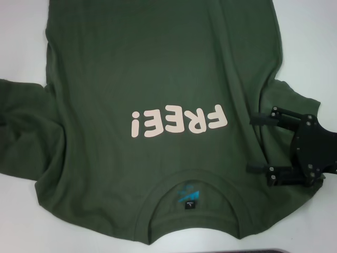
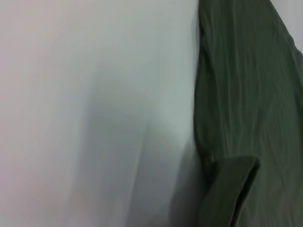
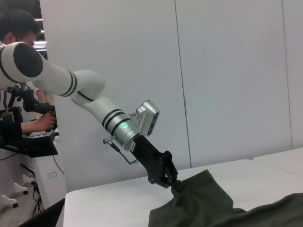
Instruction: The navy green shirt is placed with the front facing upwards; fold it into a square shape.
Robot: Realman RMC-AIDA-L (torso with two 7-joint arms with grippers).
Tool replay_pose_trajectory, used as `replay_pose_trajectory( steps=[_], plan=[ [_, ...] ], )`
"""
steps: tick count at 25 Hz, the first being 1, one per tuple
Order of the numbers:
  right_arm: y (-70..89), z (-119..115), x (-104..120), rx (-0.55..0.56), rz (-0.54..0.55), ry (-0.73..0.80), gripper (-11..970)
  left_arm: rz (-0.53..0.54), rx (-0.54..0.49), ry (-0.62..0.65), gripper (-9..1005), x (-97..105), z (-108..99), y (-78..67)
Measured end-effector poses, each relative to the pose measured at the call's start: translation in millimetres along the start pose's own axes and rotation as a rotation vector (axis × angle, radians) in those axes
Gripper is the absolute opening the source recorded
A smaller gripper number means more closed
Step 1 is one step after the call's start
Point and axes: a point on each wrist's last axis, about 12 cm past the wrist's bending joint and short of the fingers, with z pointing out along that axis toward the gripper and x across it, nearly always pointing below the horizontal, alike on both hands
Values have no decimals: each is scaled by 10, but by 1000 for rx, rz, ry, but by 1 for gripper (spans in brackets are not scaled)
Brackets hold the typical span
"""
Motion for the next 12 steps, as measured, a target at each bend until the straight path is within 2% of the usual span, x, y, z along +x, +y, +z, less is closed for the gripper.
replay_pose_trajectory(
  steps=[7,12],
  plan=[
    [-2,-5,0,5,0,-1,927,-11,-1,-23,68,-12,-100,11],
    [-7,-2,-3,6,-2,-2,926,-1,3,-29,79,-72,-130,-33]
  ],
)
